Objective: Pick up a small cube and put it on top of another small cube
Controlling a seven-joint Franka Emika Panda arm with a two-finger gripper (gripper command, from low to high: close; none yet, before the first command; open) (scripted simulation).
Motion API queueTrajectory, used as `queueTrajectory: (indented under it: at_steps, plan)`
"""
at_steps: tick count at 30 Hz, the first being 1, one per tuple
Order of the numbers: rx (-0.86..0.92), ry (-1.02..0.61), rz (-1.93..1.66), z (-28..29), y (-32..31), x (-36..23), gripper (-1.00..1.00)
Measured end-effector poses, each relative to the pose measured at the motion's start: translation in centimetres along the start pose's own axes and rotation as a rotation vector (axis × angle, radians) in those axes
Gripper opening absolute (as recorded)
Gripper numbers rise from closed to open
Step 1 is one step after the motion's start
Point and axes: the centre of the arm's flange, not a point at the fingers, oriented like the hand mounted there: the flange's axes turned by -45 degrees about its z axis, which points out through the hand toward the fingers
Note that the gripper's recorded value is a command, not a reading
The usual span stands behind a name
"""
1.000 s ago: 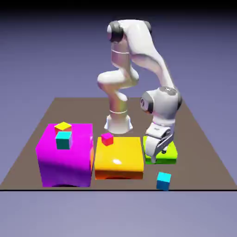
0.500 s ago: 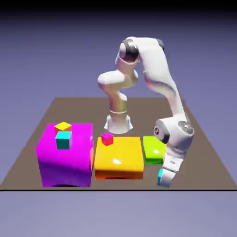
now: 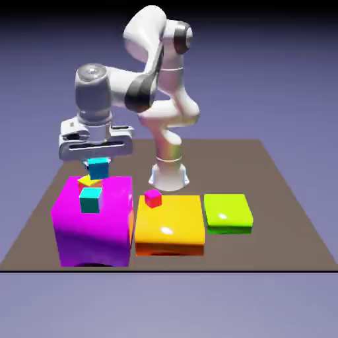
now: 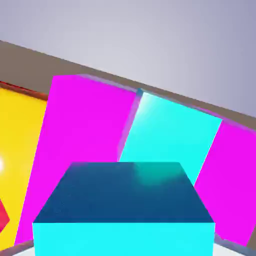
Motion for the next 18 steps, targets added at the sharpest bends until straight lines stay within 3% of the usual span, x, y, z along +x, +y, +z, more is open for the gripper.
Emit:
queueTrajectory:
  at_steps: [4, 8, 11, 12, 14, 18]
  plan:
    - [-0.017, 0.0, -0.08, 6.2, -3.5, 2.8, -1.0]
    - [-0.028, 0.0, -0.132, 6.2, -5.9, 4.2, -1.0]
    - [-0.02, 0.0, -0.098, 6.3, -4.3, 3.3, -1.0]
    - [-0.016, 0.0, -0.076, 6.5, -3.3, 2.7, 1.0]
    - [-0.009, 0.0, -0.033, 6.7, -1.4, 1.4, 1.0]
    - [-0.005, -0.001, -0.013, 0.1, -0.5, 0.4, 1.0]
